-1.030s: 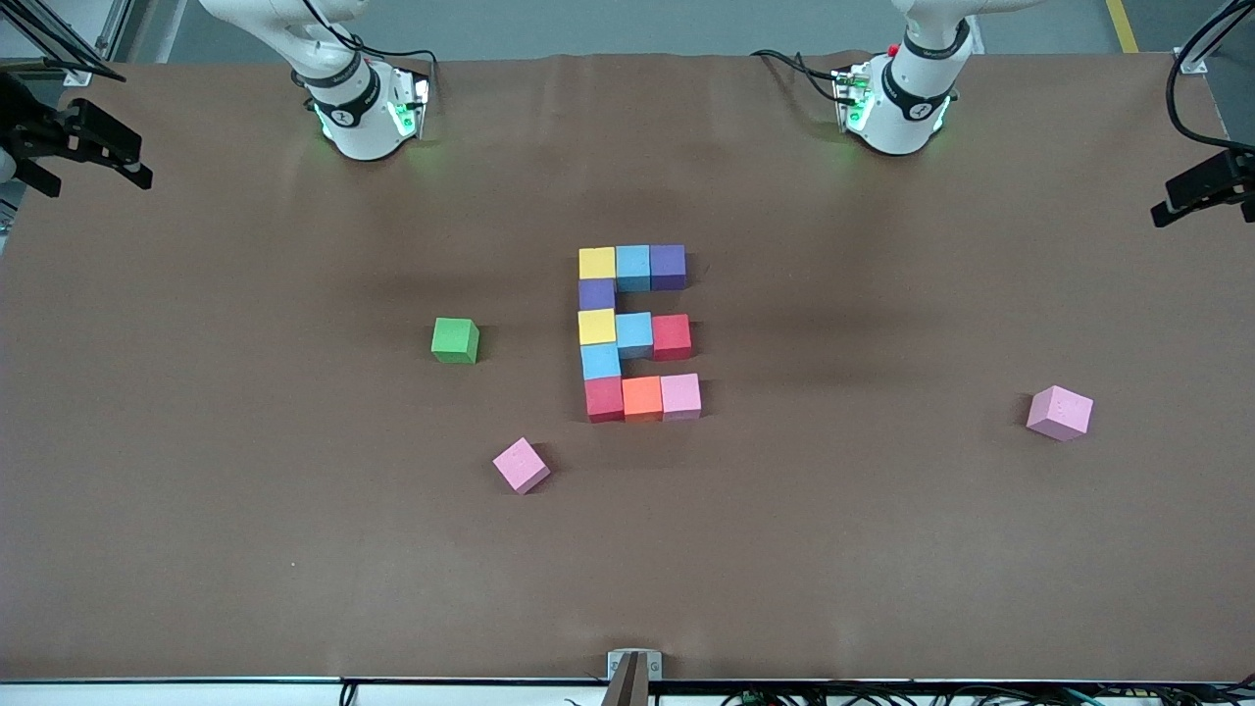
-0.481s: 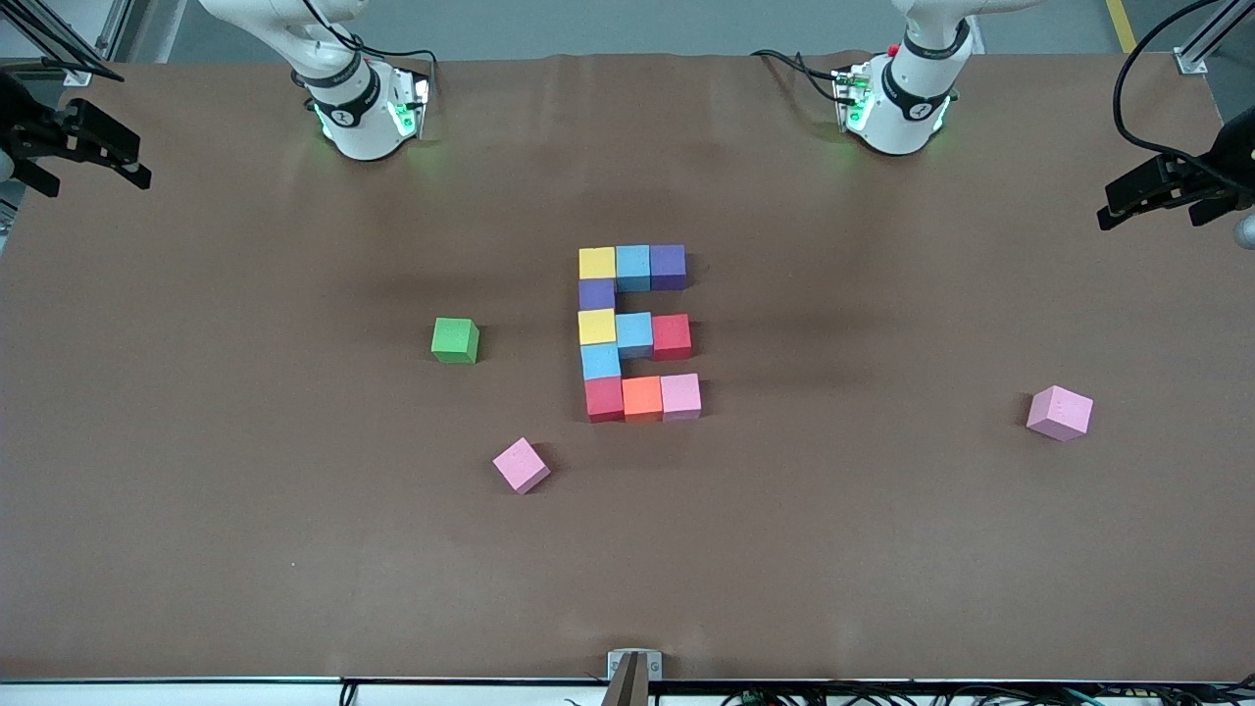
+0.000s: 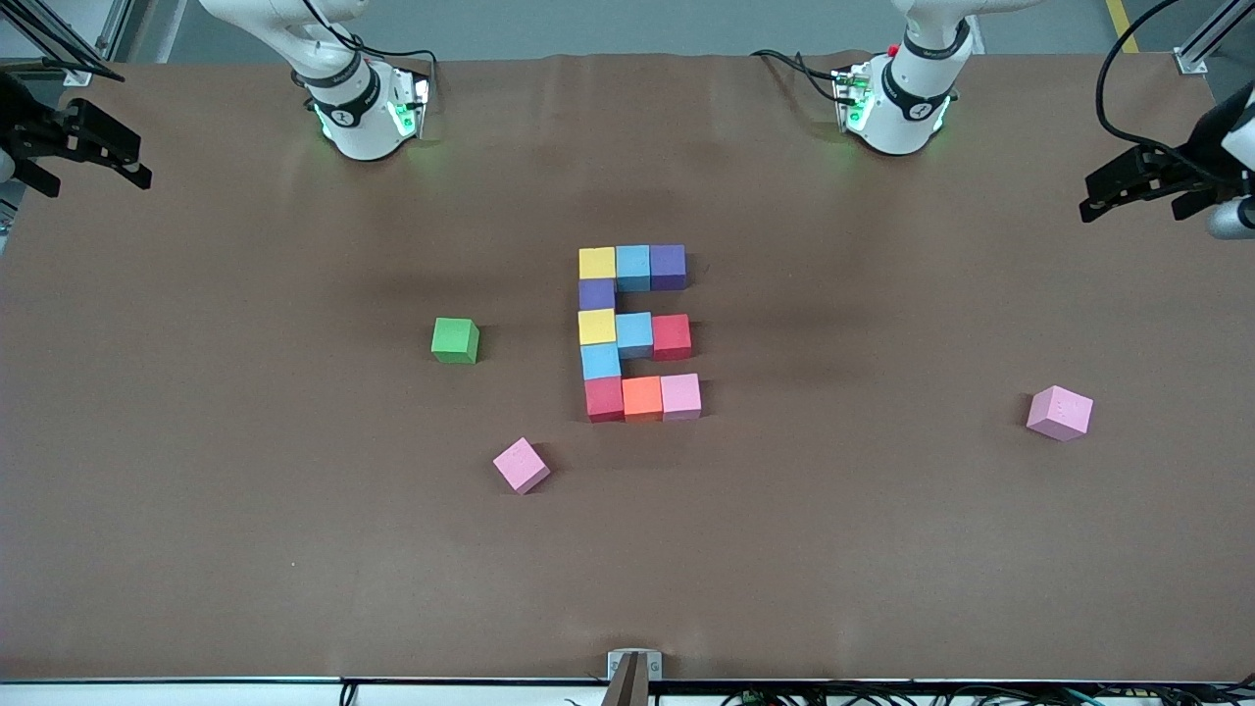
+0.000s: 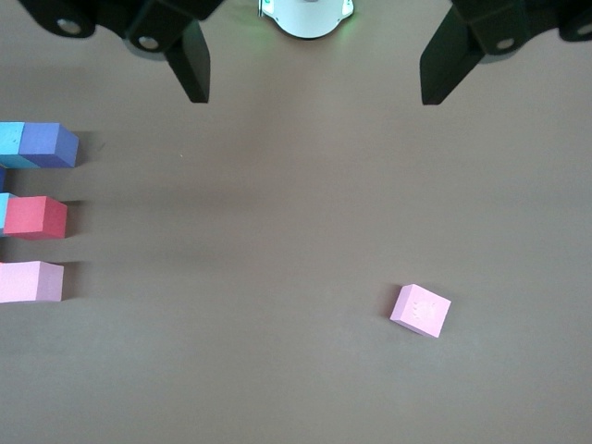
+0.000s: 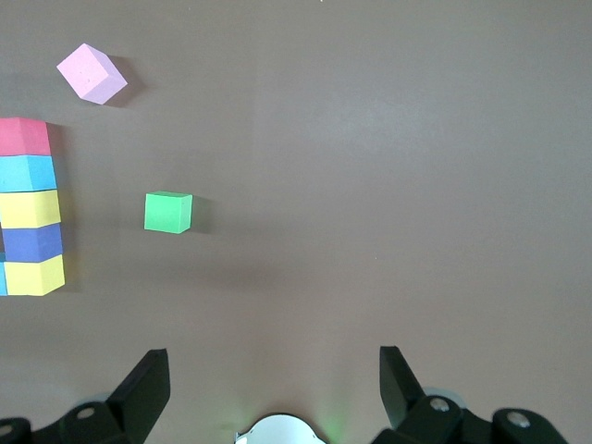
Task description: Arrange 11 blocks into digit 3
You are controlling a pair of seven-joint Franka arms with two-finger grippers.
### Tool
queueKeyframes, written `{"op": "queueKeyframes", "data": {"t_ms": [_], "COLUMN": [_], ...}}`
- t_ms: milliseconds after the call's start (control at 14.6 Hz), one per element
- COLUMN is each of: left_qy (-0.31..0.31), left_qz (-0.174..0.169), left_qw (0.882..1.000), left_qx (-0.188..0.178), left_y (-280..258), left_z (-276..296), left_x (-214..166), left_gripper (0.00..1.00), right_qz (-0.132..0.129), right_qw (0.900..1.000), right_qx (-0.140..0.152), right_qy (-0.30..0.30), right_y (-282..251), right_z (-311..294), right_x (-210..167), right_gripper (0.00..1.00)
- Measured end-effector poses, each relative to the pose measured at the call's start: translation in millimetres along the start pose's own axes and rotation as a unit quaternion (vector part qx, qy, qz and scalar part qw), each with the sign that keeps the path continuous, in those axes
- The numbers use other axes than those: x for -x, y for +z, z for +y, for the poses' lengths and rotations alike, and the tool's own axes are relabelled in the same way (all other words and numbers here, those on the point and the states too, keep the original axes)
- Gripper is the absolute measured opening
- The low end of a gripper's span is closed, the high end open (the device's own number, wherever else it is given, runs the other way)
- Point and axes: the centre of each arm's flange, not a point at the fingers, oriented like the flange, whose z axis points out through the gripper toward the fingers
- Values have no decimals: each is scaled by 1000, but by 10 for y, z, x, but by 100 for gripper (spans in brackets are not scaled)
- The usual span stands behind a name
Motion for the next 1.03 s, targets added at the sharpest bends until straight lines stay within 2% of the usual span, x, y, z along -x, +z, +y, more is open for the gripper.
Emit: {"op": "queueKeyframes", "data": {"t_ms": [206,412,1030], "left_qy": [-6,-11,-16], "left_qz": [2,6,7], "left_qw": [1000,999,999], "left_qx": [-5,-31,-32], "left_y": [-17,-37,-39], "left_z": [75,182,109], "left_x": [37,105,90], "left_gripper": [100,100,100], "right_qz": [0,0,0], "right_qw": [1000,1000,1000], "right_qx": [0,0,0], "right_qy": [0,0,0], "right_y": [0,0,1], "right_z": [0,0,1], "right_x": [0,0,1], "right_gripper": [100,100,100]}}
